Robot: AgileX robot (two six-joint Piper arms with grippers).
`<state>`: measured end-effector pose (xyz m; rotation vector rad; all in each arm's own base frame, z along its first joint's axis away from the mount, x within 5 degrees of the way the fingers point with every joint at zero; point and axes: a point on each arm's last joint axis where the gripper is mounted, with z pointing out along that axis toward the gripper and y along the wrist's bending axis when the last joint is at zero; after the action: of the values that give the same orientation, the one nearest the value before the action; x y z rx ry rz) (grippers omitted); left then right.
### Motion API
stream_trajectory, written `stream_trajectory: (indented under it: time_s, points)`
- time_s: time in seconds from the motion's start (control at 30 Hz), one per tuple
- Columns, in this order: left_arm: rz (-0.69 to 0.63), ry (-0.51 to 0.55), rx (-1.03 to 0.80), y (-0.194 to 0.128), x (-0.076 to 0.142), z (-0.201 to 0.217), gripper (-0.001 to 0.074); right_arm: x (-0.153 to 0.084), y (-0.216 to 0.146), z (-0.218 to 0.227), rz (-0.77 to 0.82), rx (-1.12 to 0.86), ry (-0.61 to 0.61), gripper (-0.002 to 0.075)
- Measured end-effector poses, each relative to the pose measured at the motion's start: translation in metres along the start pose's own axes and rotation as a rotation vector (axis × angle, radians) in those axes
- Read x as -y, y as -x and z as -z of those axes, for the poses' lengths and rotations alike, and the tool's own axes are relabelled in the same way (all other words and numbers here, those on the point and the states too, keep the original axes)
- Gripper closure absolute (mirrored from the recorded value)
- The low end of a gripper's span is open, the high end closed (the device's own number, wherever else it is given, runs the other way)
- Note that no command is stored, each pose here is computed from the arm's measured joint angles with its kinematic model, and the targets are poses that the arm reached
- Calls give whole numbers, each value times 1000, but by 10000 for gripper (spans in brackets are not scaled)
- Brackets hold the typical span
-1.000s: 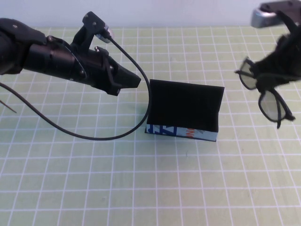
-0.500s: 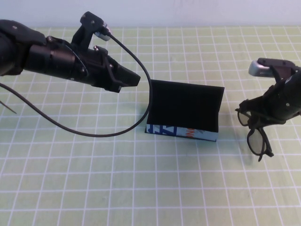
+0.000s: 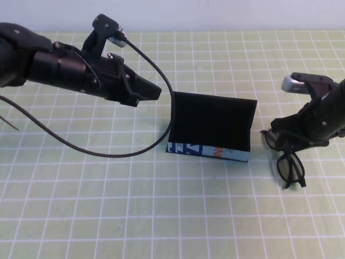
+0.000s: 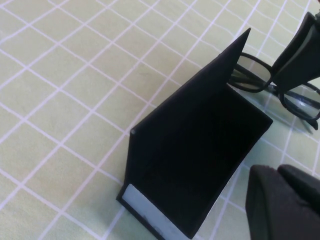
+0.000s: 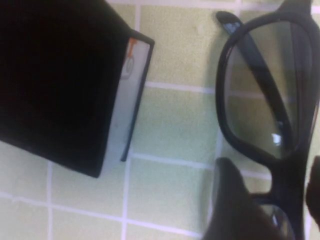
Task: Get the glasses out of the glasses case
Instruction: Place the glasses on the table
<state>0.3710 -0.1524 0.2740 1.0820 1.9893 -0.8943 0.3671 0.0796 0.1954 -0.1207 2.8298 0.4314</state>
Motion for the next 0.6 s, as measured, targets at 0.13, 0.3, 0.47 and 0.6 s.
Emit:
stream_trajectory:
  time_s: [0.13, 0.3, 0.47, 0.6]
  points:
    - [5, 12, 5, 0, -1, 0, 739, -4, 6, 7, 5, -14, 13, 431]
    - [40, 51, 19, 2, -4, 1, 739, -10, -1, 30, 12, -87, 15, 529]
    - [36, 81, 51, 12, 5, 13, 739, -19, -14, 74, 20, -65, -7, 676]
    - [21, 194, 115, 20, 23, 40, 739, -25, -47, 113, 18, 1, -5, 729]
